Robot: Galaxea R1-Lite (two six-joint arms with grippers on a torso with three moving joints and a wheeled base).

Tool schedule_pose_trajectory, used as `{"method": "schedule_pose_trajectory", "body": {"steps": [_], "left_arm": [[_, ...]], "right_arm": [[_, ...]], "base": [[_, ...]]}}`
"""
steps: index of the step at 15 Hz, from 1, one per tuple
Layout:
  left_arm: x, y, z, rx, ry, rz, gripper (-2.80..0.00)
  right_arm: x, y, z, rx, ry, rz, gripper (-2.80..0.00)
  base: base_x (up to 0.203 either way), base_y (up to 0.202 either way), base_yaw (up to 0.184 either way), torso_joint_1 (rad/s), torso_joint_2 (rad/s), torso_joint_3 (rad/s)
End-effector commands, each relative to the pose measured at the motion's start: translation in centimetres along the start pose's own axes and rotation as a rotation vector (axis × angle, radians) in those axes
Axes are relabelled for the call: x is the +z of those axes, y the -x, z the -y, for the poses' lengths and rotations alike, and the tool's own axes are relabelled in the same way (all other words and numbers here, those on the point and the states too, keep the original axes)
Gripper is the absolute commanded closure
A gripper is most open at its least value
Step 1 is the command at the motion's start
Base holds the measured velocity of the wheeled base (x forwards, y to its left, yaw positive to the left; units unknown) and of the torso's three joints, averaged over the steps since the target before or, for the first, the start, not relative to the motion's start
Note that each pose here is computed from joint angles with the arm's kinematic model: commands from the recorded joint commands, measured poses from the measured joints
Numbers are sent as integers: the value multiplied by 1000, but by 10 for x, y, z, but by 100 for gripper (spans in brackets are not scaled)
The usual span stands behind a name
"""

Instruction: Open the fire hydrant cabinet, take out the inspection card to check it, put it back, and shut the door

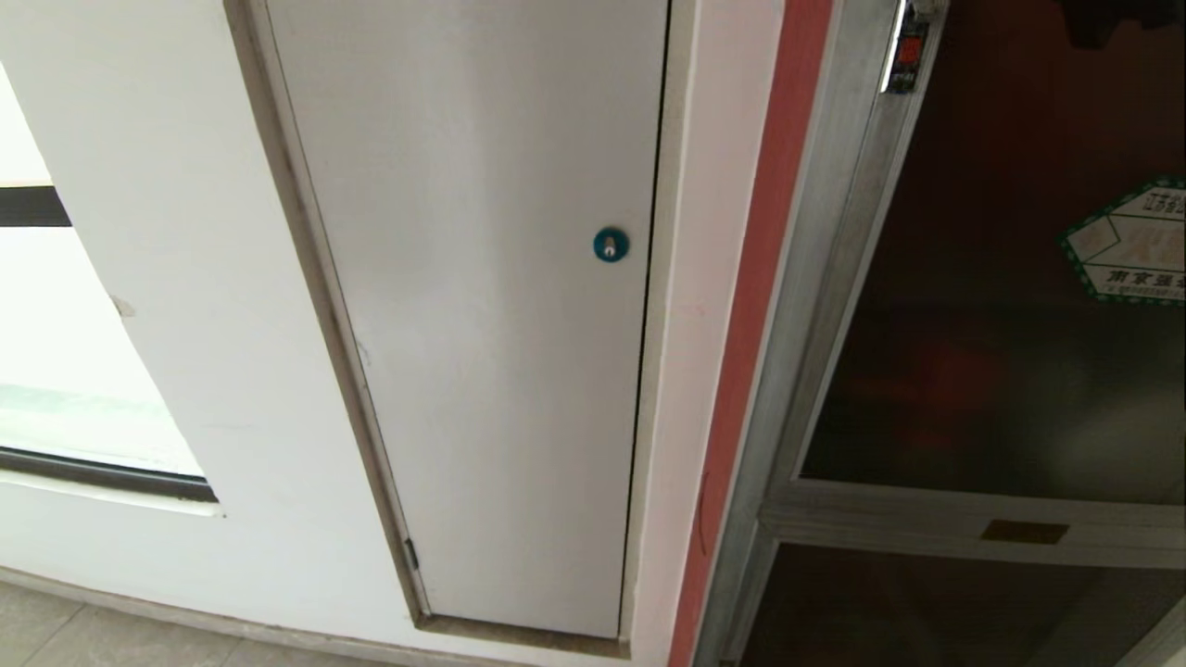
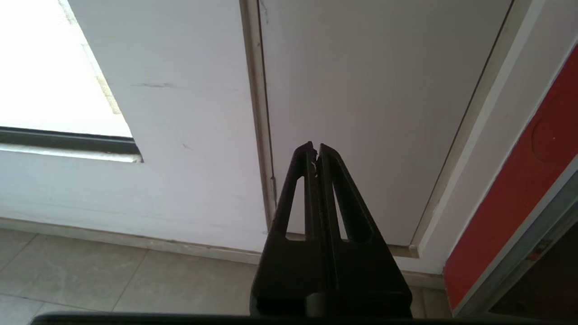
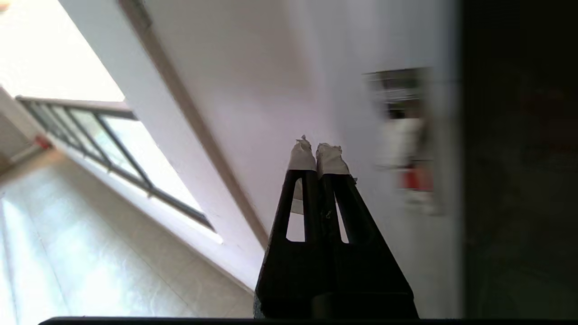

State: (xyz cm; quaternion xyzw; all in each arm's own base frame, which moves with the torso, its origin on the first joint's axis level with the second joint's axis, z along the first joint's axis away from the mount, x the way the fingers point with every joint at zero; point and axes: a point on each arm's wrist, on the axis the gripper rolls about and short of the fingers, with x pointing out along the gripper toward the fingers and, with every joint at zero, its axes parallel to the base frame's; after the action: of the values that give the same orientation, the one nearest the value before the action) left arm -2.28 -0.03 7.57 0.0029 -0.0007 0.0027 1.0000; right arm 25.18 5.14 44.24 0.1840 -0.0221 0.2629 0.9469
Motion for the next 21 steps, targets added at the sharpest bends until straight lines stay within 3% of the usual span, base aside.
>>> {"method": "schedule_pose_trajectory", "body": {"steps": [1, 5, 8, 21], "left_arm": [[0, 0, 0, 1, 0, -1, 0], [0, 0, 0, 1, 0, -3, 0], [0, 0, 0, 1, 0, -2, 0], [0, 0, 0, 1, 0, -3, 0]], "right_arm": [[3, 6, -4, 2, 2, 11, 0], [1, 4, -11, -72, 2, 45, 0], [-4, -1, -16, -70, 10, 35, 0], [-13, -16, -6, -148, 5, 29, 0]], "base": [[0, 0, 0, 0, 0, 0], [0, 0, 0, 0, 0, 0], [0, 0, 0, 0, 0, 0], [0, 0, 0, 0, 0, 0]]}}
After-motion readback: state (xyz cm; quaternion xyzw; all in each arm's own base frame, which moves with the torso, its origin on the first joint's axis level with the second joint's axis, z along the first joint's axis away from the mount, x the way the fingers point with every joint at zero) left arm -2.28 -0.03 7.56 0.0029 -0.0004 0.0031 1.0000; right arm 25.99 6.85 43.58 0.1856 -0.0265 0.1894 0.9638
